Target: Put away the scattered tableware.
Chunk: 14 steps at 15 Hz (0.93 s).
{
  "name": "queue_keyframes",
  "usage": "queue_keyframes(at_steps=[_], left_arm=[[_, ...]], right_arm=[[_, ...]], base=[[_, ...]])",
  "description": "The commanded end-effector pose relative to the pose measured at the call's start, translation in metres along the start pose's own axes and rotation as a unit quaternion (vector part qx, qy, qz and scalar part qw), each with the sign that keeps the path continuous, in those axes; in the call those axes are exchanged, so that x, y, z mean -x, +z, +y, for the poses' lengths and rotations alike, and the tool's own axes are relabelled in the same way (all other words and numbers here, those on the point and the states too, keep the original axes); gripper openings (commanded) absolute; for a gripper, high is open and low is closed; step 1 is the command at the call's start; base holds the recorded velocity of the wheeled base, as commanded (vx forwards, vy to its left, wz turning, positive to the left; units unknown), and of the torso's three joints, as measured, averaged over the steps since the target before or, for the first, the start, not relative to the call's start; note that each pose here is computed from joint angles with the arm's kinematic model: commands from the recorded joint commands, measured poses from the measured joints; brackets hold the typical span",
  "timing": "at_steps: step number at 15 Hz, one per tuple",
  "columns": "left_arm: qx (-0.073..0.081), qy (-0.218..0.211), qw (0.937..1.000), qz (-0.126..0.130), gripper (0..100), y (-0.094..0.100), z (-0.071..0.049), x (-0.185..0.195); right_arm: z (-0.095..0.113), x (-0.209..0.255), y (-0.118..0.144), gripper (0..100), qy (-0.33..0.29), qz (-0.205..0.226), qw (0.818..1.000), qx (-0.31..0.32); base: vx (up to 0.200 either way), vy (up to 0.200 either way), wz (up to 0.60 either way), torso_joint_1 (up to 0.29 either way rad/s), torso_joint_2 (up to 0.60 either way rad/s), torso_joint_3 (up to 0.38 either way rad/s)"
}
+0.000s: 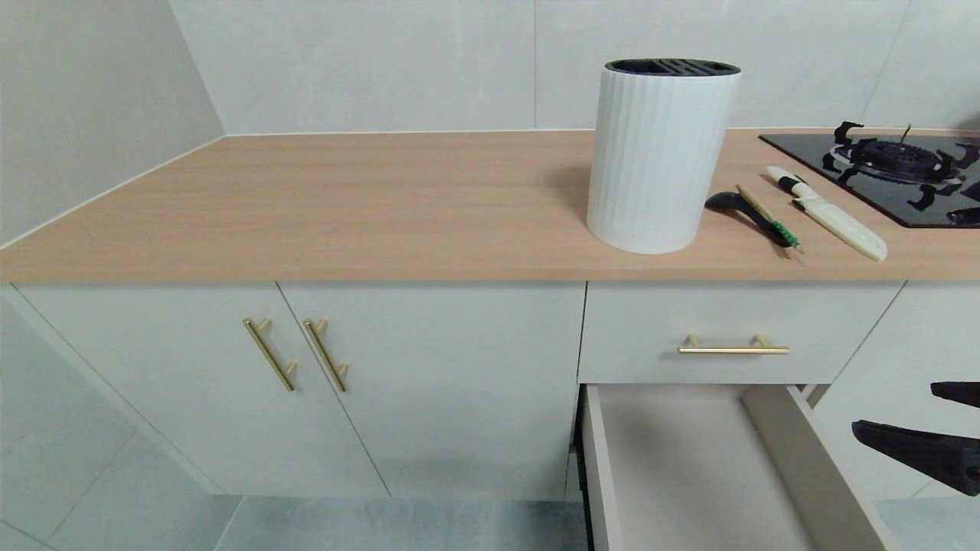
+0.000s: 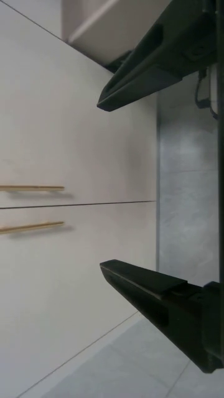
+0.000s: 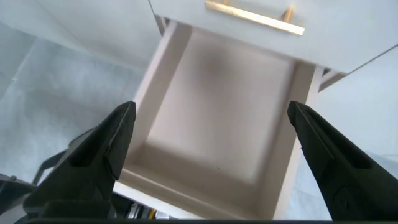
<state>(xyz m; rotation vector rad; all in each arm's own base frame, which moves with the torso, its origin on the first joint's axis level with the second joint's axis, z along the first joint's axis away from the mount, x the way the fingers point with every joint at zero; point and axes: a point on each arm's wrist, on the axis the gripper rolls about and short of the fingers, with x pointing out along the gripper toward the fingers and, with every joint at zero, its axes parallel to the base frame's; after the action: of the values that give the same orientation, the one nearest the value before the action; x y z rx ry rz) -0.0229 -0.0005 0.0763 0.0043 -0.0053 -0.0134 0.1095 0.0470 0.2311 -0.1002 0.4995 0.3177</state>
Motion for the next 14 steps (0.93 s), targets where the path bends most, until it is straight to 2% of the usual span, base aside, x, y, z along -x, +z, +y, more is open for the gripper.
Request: queue_keyframes(at_steps=[1,4,7,9,11,13,14], left_arm=[[0.000,0.001,1.0000,0.001,100,0.000,0.000,0.000],[0.000,0.001,1.0000,0.001,100,0.000,0.000,0.000],[0.000,0.001,1.0000,0.000,100,0.000,0.000,0.000],[0.000,0.001,1.0000,0.001,100,0.000,0.000,0.000],[0.000,0.001,1.0000,0.001,100,0.000,0.000,0.000],[0.000,0.001,1.0000,0.001,100,0.000,0.000,0.000],[0.000,0.001,1.0000,0.001,100,0.000,0.000,0.000]], right_arm=[[0.000,-0.001,-0.001,100,0.000,0.003,1.000,0.000],[0.000,-0.002,-0.001,100,-0.001,0.004,1.000,0.001],[-0.001,-0.003,0.014,100,-0.016,-0.036,0.999,0.005],[-0.009,-0.011,0.051,100,-0.050,-0.055,0.997,-0.025],[-0.020,-0.037,0.094,100,-0.079,-0.035,0.994,-0.060],[-0.021,-0.060,0.116,100,-0.093,-0.009,0.986,-0.136],[-0.022,-0.080,0.119,100,-0.110,0.007,0.981,-0.162]], base=[[0.000,0.000,0.00,0.320,-0.47,-0.246],[0.000,0.000,0.00,0.308,-0.47,-0.264],[0.000,0.000,0.00,0.090,-0.17,-0.092],[0.000,0.000,0.00,0.013,-0.03,-0.009],[0.000,0.000,0.00,0.000,0.00,0.000],[0.000,0.000,0.00,0.000,0.00,0.000],[0.000,0.000,0.00,0.000,0.00,0.000]])
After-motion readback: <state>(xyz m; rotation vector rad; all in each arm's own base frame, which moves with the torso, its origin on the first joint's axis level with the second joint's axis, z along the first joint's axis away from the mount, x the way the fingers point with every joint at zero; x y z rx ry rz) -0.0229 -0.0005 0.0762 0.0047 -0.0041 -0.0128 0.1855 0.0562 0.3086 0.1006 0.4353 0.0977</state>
